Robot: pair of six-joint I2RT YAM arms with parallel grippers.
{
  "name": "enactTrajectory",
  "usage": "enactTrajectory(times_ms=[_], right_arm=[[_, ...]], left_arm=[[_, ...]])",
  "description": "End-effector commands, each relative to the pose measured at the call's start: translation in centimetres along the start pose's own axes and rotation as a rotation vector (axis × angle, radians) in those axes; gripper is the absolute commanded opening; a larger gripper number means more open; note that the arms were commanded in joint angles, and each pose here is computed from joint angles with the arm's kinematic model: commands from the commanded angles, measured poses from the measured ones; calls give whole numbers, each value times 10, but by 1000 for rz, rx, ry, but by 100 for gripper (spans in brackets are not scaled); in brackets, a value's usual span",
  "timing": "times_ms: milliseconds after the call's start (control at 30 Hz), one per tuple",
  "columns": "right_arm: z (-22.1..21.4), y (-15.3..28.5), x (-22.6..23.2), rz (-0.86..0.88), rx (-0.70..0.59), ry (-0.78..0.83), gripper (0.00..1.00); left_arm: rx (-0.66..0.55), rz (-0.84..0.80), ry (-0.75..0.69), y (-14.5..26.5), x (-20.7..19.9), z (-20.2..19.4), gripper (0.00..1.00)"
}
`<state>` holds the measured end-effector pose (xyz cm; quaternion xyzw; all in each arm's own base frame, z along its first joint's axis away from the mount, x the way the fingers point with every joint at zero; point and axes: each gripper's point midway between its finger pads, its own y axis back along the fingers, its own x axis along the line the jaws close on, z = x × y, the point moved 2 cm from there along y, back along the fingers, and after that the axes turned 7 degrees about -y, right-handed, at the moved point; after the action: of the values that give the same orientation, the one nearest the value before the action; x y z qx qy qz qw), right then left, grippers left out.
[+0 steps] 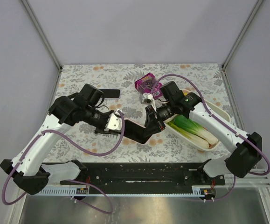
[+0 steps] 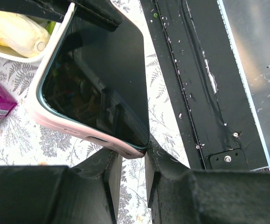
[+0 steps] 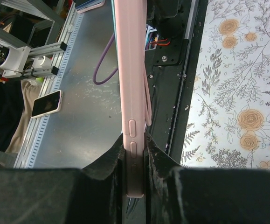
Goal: Take the phone out of the phone case
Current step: Remove the phone case from the phone.
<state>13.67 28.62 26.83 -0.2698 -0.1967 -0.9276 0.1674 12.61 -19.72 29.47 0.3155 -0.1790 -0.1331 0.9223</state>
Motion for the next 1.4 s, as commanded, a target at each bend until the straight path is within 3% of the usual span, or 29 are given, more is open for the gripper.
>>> enactTrajectory(times_ms=[0, 500, 933, 1200, 1367], right_arm=[[29, -6, 23, 117, -66, 86, 0], [29, -13, 31, 179, -61, 55, 0], [26, -18, 35, 217, -60, 34, 0], [24, -18, 38, 218, -66, 39, 0], [23, -18, 26, 125, -73, 66, 0]], left_arm=[[-97, 167, -275, -14, 60, 28, 0], [-254, 61, -372, -23, 49, 50, 0], [-167, 100, -413, -29, 67, 36, 0], [-141, 164, -352, -26, 82, 36, 0], [-167, 221, -239, -16, 89, 49, 3]])
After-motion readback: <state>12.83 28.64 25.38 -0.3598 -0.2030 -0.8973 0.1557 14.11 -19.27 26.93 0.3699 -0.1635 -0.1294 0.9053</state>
